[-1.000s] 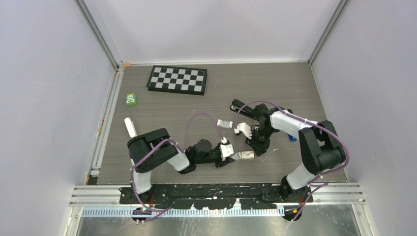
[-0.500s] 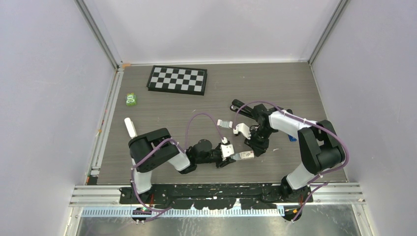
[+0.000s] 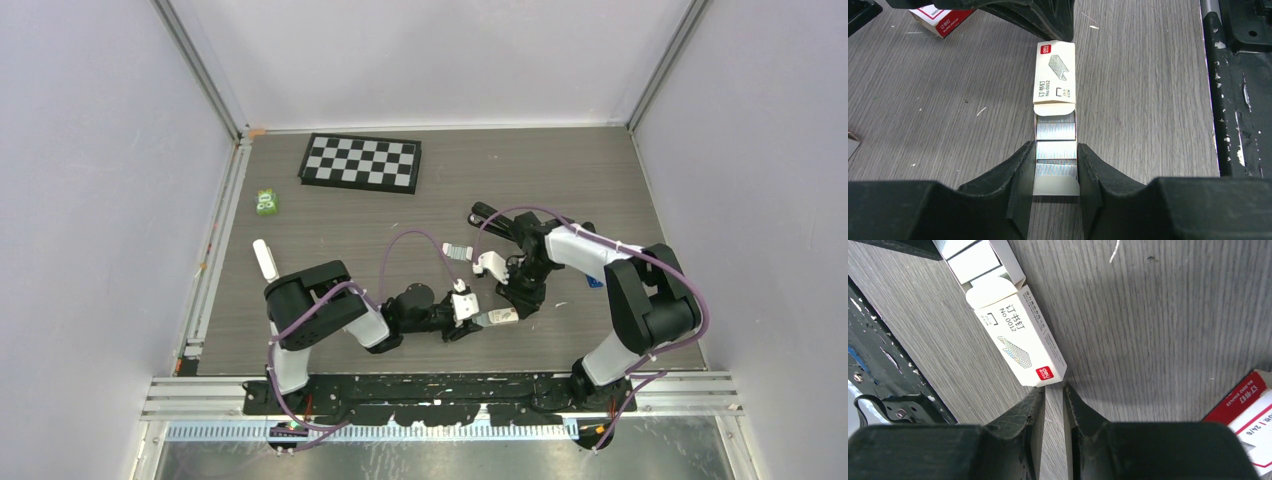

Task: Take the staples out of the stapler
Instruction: Close the staple box at the center of the board.

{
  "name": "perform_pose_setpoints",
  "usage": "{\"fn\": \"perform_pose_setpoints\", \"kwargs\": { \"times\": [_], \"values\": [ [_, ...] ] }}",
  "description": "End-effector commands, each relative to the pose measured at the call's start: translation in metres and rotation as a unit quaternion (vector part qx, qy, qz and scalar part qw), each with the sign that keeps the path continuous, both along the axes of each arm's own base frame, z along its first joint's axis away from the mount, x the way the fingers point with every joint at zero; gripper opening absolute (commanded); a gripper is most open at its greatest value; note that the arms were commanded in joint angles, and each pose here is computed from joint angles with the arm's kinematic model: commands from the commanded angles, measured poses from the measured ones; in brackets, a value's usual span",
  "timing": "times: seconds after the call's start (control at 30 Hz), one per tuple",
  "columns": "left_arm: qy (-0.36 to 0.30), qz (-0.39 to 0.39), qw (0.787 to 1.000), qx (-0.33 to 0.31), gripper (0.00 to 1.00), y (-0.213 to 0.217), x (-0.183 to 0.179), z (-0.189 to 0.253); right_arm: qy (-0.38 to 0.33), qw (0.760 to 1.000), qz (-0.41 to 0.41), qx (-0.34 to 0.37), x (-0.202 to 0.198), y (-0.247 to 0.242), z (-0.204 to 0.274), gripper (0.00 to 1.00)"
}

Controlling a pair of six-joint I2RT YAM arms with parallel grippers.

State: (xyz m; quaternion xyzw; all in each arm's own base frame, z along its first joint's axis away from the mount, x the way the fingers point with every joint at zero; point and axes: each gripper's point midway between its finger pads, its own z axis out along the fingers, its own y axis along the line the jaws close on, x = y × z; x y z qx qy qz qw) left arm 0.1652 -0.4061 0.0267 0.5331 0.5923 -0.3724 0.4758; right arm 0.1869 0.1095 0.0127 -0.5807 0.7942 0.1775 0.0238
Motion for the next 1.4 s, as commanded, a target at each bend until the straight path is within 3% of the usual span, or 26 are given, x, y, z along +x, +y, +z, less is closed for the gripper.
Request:
{"fn": "perform_pose_setpoints", "kwargs": {
  "times": [0.0,0.93,1.1,1.2,1.37],
  "values": [
    [-0.008,-0.004,1.0,-0.006,0.36,-0.006,0.0,0.003,0.002,1.0,0.006,0.009,0.003,0.008,-0.001,0.25],
    [-0.016,-0.011,1.0,-0.001,0.36,-0.016,0.003,0.005,0.008,1.0,0.017,-0.002,0.001,0.015,-0.007,0.26],
    [-0.016,0.0,1.0,-0.001,0.37,-0.015,0.006,0.007,-0.008,1.0,-0.011,-0.021,0.011,0.013,-0.007,0.27],
    [-0.012,0.005,1.0,-0.007,0.41,-0.016,0.007,0.011,-0.012,1.0,-0.021,-0.02,0.014,0.012,-0.005,0.3],
    [0.005,0.028,0.999,-0.037,0.62,-0.017,0.011,0.036,-0.023,0.999,-0.037,-0.016,0.019,0.006,0.001,0.34]
  ]
}}
